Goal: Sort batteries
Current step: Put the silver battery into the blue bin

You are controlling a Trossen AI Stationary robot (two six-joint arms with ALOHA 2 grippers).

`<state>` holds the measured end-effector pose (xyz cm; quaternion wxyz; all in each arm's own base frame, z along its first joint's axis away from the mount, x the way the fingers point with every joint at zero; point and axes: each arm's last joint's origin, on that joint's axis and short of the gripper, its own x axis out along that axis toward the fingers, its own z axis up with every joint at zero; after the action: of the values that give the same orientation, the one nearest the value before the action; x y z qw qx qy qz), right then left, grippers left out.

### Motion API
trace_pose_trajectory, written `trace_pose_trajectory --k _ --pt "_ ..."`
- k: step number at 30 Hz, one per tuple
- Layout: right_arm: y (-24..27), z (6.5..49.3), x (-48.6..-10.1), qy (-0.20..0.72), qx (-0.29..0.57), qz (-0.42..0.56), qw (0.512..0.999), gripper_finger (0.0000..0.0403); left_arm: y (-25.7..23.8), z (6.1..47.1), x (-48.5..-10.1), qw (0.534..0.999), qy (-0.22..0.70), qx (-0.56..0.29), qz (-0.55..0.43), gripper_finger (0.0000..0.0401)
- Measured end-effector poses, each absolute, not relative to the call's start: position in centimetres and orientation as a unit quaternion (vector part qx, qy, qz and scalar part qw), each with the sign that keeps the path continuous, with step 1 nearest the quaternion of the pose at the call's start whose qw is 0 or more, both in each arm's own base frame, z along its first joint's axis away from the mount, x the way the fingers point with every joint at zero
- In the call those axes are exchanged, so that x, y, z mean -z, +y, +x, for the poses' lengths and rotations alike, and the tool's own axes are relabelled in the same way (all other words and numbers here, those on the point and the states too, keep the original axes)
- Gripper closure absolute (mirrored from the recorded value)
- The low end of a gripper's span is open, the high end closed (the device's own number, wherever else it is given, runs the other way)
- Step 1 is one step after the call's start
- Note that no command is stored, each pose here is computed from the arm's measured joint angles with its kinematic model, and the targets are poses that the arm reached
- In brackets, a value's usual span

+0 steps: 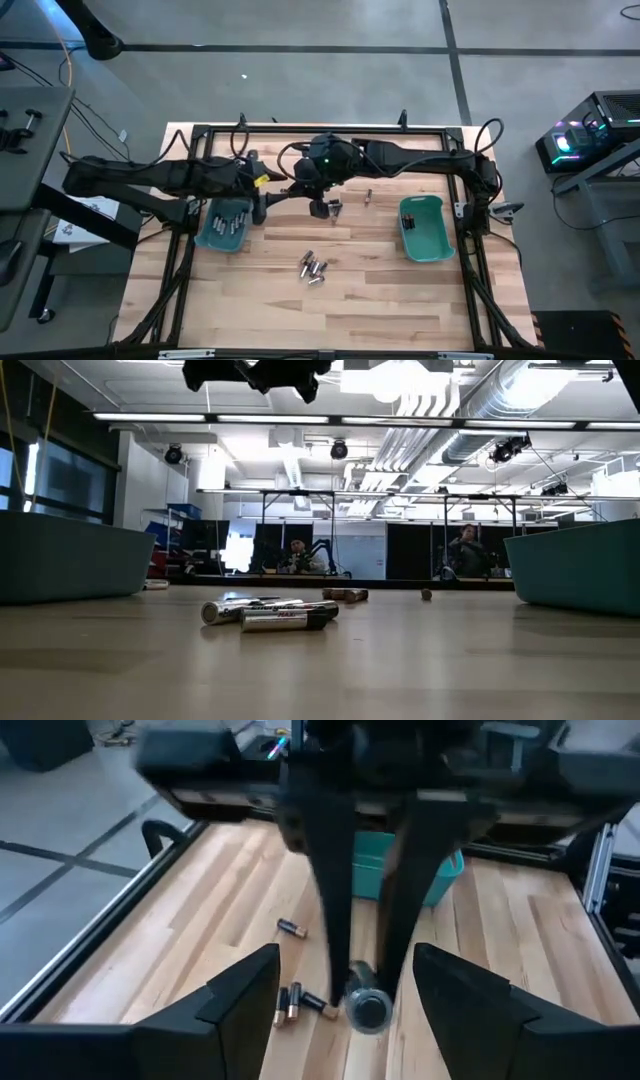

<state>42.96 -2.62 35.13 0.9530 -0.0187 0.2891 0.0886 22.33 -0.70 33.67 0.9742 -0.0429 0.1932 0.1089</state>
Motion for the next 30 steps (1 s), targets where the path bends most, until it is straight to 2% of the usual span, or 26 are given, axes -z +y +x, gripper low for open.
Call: trace_pose_trajectory --k 6,24,30 --pt "-2.64 42.99 -35.2 0.286 -0.086 -0.01 0.954 0.0383 -0.94 22.71 -33.29 0.972 0.201 -0.108 -0.056 0.02" --pt "-2.64 42.99 -35.19 0.286 -0.087 -0.008 0.954 0.0383 -1.17 22.22 -33.17 0.969 0.217 -0.094 -0.064 0.0314" --pt "-2.63 42.98 -35.16 0.287 -0.087 -0.007 0.954 0.0369 -1.19 22.22 -33.19 0.969 0.216 -0.093 -0.073 0.0355"
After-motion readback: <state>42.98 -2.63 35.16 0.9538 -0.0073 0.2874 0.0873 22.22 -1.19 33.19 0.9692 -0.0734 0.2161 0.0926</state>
